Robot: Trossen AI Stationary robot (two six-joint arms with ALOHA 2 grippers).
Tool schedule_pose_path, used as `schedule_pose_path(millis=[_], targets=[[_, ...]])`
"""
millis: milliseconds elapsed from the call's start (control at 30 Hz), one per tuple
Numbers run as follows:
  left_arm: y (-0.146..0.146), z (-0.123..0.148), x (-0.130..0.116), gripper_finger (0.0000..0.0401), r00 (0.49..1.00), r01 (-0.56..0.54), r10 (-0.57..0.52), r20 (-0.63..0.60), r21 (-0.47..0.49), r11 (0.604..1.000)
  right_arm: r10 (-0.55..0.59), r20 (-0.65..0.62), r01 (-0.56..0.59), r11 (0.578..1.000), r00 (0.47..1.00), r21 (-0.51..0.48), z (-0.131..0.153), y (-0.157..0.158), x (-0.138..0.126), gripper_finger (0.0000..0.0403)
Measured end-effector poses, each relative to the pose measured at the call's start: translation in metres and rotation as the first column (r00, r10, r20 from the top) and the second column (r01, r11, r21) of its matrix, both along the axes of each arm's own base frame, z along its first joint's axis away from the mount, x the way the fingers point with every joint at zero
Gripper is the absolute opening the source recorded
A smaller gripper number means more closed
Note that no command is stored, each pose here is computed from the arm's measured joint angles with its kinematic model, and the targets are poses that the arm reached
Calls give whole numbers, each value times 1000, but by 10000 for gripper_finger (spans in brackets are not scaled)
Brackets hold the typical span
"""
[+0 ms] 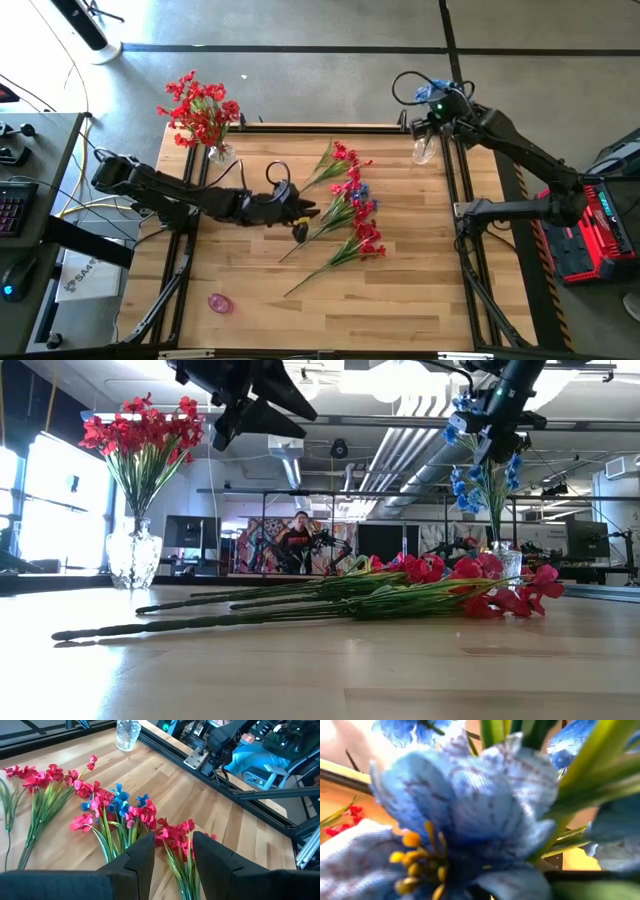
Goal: Sort flowers into vase by color
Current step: Put the bottom blue flower into the right transparent vase
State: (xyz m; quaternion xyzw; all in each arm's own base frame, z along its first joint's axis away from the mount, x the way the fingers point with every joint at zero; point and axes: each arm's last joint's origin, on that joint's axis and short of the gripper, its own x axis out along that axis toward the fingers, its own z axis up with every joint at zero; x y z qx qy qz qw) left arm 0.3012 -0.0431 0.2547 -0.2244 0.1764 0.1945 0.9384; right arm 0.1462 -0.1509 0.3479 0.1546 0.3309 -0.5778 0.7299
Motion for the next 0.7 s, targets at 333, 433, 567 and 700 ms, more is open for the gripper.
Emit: schedule_pose_path(millis=[333, 433, 567, 700], targets=[[6, 0, 1, 119, 1000, -11, 11, -3, 2, 1000, -13, 15, 13, 1000, 1000, 19, 0, -10, -9, 0], [7, 0, 1, 119, 1000, -10, 10, -6, 9, 1000, -21, 20, 21, 999, 1000, 32, -1, -9, -9, 0], [11, 0, 1, 119, 1000, -22, 22, -6, 9, 1000, -43, 14, 43, 998, 999, 41, -3, -11, -8, 0], [16, 0, 2, 119, 999, -37, 37, -6, 9, 999, -34, -15, 34, 998, 999, 58, -9, -17, -3, 3]])
